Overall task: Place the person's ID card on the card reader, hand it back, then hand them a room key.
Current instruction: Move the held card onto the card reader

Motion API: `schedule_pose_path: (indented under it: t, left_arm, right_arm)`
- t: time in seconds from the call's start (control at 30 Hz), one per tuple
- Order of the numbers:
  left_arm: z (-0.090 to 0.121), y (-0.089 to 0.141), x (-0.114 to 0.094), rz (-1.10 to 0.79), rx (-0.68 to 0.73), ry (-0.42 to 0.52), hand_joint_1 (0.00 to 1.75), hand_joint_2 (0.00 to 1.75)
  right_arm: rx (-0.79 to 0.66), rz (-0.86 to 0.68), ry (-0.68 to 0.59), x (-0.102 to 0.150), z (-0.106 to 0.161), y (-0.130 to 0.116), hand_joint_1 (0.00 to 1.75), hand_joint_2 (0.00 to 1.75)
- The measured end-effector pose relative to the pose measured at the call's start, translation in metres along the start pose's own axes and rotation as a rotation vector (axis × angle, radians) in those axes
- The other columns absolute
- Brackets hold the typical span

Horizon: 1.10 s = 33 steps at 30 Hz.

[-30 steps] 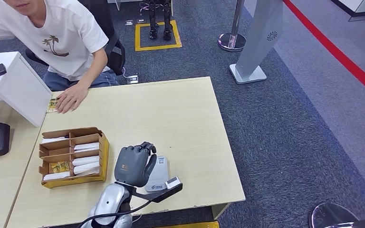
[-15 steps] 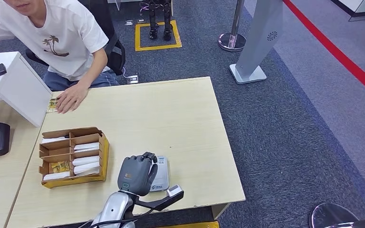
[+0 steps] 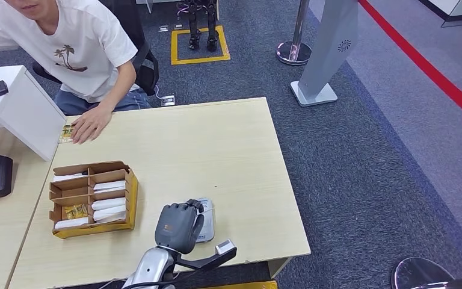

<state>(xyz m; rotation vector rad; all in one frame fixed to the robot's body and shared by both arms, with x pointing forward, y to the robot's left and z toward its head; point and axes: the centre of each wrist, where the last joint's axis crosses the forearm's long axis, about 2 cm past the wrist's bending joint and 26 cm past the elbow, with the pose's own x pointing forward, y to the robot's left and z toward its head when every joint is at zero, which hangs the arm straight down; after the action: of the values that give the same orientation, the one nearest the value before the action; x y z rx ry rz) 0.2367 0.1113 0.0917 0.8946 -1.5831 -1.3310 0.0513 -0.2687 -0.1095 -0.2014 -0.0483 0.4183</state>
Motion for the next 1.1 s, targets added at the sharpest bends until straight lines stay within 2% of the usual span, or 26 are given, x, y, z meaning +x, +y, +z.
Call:
schedule_pose_path:
  t: [0.57,0.93,1.1]
  left_arm:
    - [0.019,-0.015,-0.004,-0.046,-0.054,0.077,1.75,1.75]
    - [0.021,-0.015,-0.005,-0.045,-0.058,0.101,1.75,1.75]
    - [0.021,-0.007,-0.011,-0.044,-0.017,0.124,1.75,1.75]
  right_arm:
    - [-0.001,-0.022,0.005,0.000,0.000,0.000,0.00,1.75]
    - [-0.001,-0.023,0.006,0.000,0.000,0.000,0.00,1.75]
    - [-0.001,-0.024,0.006,0.000,0.000,0.000,0.00,1.75]
